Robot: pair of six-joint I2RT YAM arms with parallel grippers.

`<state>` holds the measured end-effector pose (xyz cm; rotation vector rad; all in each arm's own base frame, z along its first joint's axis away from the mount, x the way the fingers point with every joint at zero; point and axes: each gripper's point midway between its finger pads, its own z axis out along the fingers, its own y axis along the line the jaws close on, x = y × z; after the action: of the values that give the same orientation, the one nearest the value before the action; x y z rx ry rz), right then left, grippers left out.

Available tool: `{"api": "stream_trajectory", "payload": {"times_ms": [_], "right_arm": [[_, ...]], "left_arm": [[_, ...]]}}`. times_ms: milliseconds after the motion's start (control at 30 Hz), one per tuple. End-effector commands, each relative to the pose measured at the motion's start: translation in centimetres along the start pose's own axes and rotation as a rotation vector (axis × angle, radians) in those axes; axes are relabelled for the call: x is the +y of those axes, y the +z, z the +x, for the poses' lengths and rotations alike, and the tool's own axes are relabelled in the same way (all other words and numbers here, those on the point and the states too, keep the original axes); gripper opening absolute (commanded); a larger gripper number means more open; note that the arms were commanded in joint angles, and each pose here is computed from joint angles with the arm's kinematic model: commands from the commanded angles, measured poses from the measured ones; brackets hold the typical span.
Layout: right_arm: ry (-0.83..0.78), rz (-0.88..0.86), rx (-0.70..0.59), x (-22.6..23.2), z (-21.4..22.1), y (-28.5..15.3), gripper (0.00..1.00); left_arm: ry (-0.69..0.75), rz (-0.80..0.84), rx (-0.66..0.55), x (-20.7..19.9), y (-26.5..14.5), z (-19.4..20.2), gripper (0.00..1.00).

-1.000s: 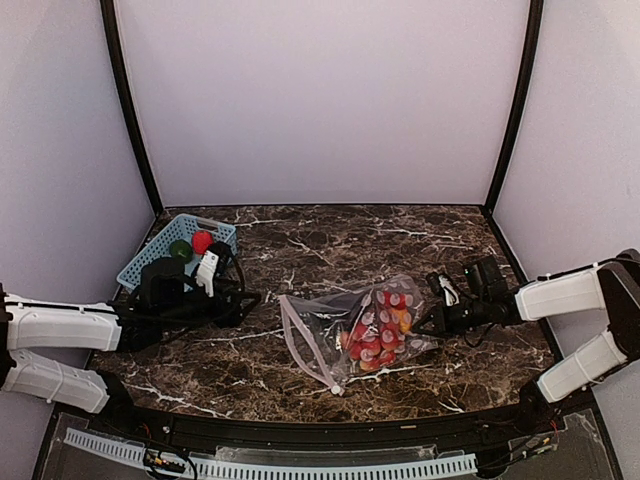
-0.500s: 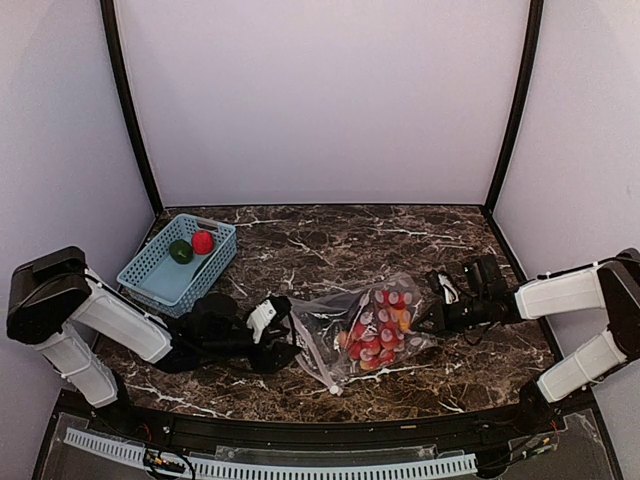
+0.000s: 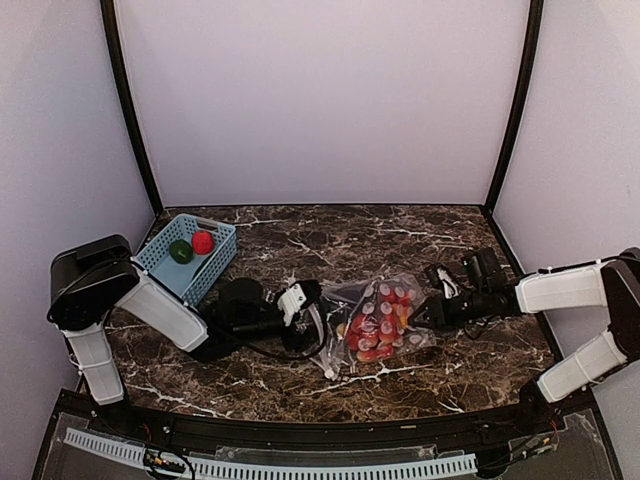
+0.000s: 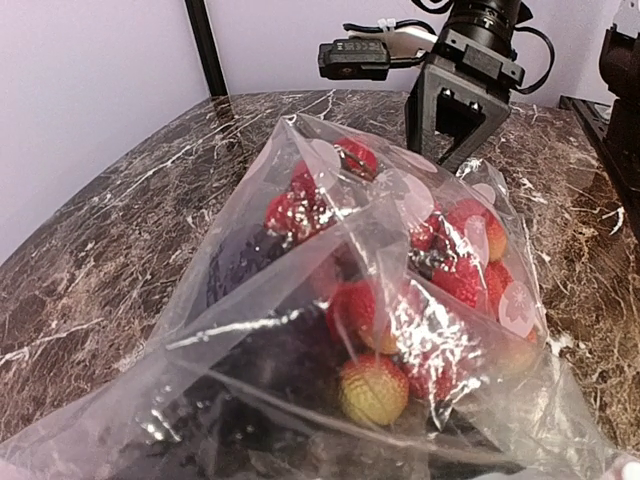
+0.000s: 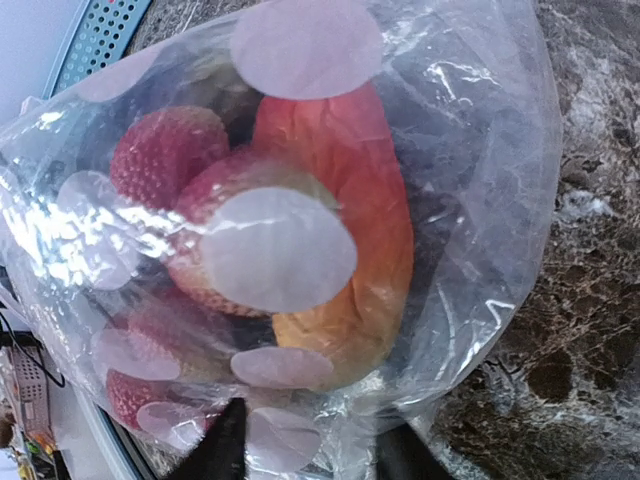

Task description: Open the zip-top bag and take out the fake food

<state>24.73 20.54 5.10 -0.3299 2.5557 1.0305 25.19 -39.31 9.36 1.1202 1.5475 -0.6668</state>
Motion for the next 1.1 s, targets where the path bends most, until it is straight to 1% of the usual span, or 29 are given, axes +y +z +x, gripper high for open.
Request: {"api": "stream_trajectory", "payload": {"times_ms": [0,67,100,333,500,567,633,667,800,967,1033,1067], "right_arm": [[-0.041,0.028,-0.071,0.3,-2.7,-1.7,0.56],[-0.039,0.035,-0.098,-0.1,-3.7,-2.3,0.62],[-0.034,0.035,-0.109,-0.4,-4.2,-2.6,0.64],[0.01,0.02,-0.17,-2.5,-7.0,-3.4,0.67],[0.013,-0.057,-0.127,-2.4,-7.5,-1.9,0.61],[0.012,-0.085,-0.124,-2.5,-8.1,-1.2,0.58],[0.02,-0.121,-0.117,-2.5,-8.6,-0.4,0.56],[0.022,-0.135,-0.119,-2.5,-8.9,-0.1,0.54],[0.024,-0.17,-0.107,-2.7,-9.7,1.0,0.4],[0.007,-0.15,-0.06,-3.1,-9.7,3.1,0.13],[-0.019,-0.132,-0.03,-2.7,-9.5,4.1,0.04],[-0.03,-0.125,-0.014,-2.4,-9.2,4.5,0.0]], "left_arm": [[0.085,-0.011,-0.042,0.1,0.3,-0.8,0.74],[0.09,-0.01,-0.045,0.0,0.2,-0.7,0.75],[0.093,-0.011,-0.043,0.0,0.2,-0.6,0.76],[0.103,-0.03,-0.046,0.5,0.2,-0.1,0.81],[0.093,-0.052,-0.039,1.5,0.8,0.3,0.85],[0.096,-0.052,-0.037,1.8,1.0,0.4,0.87],[0.106,-0.05,-0.038,1.9,1.3,0.5,0.87],[0.113,-0.045,-0.036,1.8,1.5,0.7,0.88],[0.154,-0.029,-0.021,1.7,2.3,1.0,0.88],[0.191,-0.015,-0.025,1.8,3.3,0.8,0.88],[0.193,0.017,-0.034,1.3,3.6,0.4,0.87],[0.186,0.061,-0.048,0.6,3.6,0.0,0.87]]}}
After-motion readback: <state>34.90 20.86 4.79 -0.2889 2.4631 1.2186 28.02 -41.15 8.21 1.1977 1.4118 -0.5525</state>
